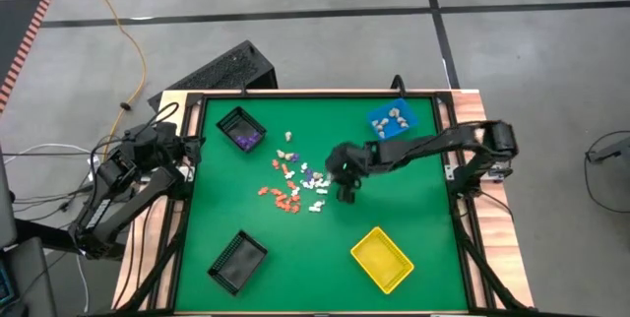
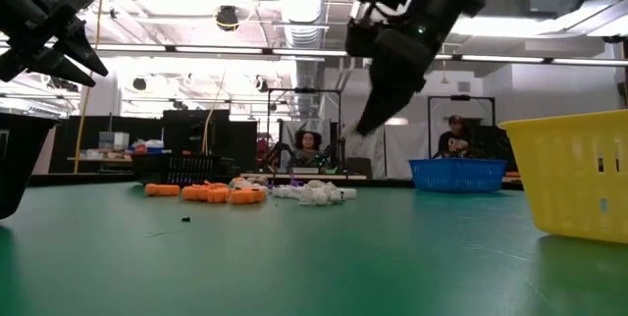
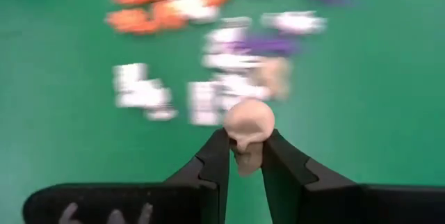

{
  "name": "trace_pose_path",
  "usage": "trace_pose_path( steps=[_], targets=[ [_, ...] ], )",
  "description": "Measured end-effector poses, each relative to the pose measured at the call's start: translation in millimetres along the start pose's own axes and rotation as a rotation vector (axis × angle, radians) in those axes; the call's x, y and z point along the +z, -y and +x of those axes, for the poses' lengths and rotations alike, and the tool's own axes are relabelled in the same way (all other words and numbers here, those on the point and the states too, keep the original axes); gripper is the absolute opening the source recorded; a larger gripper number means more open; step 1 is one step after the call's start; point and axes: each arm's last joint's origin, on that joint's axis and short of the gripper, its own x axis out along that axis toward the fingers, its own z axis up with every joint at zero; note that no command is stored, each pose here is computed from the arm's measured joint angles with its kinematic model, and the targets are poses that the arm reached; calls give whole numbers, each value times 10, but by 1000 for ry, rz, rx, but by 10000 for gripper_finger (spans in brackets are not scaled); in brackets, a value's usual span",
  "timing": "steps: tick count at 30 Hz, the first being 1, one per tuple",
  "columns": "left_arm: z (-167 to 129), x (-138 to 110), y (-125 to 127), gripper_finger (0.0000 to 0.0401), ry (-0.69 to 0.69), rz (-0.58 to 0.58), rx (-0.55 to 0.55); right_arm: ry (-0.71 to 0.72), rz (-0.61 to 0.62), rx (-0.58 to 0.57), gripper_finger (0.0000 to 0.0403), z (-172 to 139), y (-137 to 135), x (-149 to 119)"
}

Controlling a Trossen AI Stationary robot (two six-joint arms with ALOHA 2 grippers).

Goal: Sort Halloween decoration
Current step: Put the skull toy into the blue basket

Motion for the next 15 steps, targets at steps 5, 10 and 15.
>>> trace_pose_path(
  steps=[5,10,15],
  targets=[
    [0,0,0,143,0,0,0,-67,138,-255,93,-374,510,-77],
    [-1,1,0,143,0,0,0,-172,328,-430,94,-664,949,-259],
    [0,1,0,143,0,0,0,-248,460,-539,95,-766,1306,-422]
  ],
)
